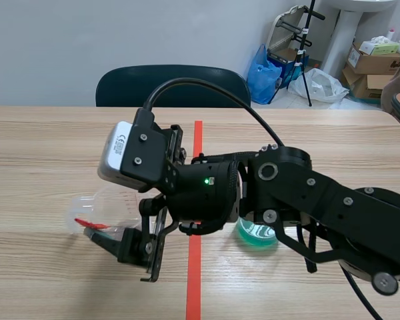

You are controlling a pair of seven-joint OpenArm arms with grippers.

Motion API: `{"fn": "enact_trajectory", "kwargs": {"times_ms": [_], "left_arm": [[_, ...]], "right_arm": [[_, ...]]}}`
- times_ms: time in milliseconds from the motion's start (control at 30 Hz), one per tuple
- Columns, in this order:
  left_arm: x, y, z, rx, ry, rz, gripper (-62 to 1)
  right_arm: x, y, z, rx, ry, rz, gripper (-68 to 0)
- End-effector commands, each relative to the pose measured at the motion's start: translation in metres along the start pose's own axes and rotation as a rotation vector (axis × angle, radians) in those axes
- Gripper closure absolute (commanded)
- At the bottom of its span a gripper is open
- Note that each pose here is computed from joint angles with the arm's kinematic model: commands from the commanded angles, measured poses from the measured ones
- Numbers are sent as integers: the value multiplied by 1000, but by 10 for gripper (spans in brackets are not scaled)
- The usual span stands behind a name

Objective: Do the redox reaction experiment

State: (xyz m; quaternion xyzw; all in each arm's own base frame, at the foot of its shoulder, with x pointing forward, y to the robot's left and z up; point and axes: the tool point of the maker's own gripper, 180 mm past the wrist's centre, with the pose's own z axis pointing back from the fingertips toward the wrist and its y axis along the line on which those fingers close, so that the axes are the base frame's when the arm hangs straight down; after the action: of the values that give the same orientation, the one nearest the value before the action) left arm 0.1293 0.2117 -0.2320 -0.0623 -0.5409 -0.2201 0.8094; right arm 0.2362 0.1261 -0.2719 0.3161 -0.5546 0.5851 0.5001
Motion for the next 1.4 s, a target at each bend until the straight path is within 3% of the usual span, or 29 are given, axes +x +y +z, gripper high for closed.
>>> {"fn": "enact_trajectory", "kwargs": {"times_ms": [0, 300, 667, 933, 1133, 1367], "left_arm": [[5, -2, 0, 0, -23, 10, -623], [5, -2, 0, 0, -23, 10, -623], [5, -2, 0, -1, -23, 10, -623], [6, -2, 0, -2, -29, 15, -623], [6, -2, 0, -2, -28, 15, -623], [6, -2, 0, -3, -28, 15, -623]], "right_arm": [[11, -11, -1, -30, -35, 19, -446], [12, -15, 0, -51, -39, 25, -219], [19, -18, 0, -49, -67, 38, -1], [25, -32, -1, -55, -64, 61, -6], [30, -40, -1, -37, -61, -35, -6], [51, -54, -3, -43, -36, -43, -6]]}}
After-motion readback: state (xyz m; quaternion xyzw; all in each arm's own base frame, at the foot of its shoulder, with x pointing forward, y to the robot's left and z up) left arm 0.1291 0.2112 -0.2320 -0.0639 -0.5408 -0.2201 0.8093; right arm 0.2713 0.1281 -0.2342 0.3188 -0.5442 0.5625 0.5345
